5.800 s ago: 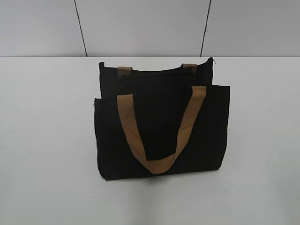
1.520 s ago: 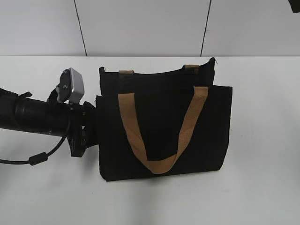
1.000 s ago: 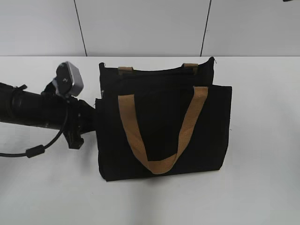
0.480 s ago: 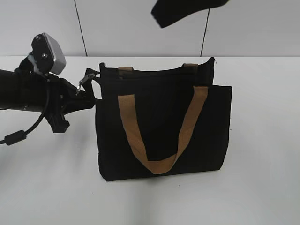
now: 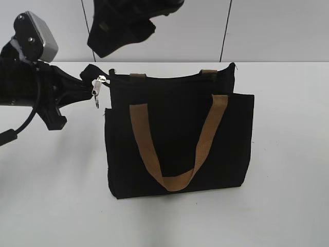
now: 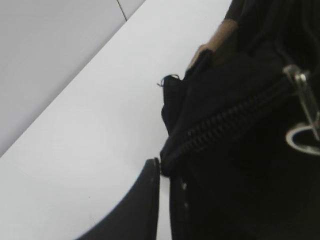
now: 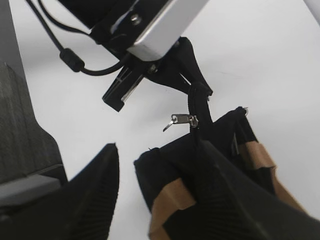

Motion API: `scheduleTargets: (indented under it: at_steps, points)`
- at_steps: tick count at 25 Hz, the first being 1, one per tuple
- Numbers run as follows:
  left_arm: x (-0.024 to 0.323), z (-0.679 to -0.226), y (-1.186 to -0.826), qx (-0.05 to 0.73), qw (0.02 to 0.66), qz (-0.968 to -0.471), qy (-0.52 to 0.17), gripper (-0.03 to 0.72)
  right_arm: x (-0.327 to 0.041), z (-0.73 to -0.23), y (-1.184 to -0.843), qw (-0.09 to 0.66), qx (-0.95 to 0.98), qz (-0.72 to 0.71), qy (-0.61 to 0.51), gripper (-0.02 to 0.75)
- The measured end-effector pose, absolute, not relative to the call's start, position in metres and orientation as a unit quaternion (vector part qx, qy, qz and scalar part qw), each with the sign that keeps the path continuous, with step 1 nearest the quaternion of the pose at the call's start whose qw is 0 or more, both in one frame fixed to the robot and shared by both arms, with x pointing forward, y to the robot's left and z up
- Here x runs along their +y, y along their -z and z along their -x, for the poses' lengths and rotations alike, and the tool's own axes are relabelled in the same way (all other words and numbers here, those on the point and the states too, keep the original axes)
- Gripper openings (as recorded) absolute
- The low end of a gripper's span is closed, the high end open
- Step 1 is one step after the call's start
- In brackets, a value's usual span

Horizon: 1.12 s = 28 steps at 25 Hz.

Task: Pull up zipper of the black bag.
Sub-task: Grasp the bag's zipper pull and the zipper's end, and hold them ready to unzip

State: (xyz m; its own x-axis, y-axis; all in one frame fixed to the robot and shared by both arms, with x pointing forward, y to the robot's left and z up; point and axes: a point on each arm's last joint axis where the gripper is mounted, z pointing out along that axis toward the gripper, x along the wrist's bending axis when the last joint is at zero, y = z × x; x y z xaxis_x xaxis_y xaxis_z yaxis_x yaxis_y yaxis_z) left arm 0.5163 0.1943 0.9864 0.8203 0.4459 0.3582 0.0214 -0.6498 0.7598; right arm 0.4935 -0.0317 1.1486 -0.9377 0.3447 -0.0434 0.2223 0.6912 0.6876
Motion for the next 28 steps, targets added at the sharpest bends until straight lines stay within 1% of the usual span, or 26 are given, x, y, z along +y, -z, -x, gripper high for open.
scheduleTargets:
  at_steps: [5, 10, 15, 21, 28]
  points:
    - [0.197, -0.513, -1.0, 0.132, 0.394, -0.861, -0.294, 0.015, -0.025, -0.496, -1.141, 0.012, 0.876, -0.312, -0.366, 0.356]
    - [0.198, -0.512, -1.001, 0.131, 0.393, -0.861, -0.297, 0.015, -0.007, -0.496, -1.118, -0.038, 0.868, -0.357, -0.342, 0.34]
    - [0.198, -0.512, -1.0, 0.12, 0.385, -0.865, -0.298, 0.015, 0.005, -0.505, -1.09, -0.071, 0.856, -0.409, -0.309, 0.34]
    - [0.198, -0.512, -1.0, 0.116, 0.382, -0.867, -0.298, 0.015, 0.012, -0.514, -1.07, -0.087, 0.83, -0.467, -0.292, 0.338]
    - [0.198, -0.512, -1.0, 0.115, 0.382, -0.867, -0.298, 0.015, 0.009, -0.522, -1.062, -0.052, 0.816, -0.505, -0.276, 0.337]
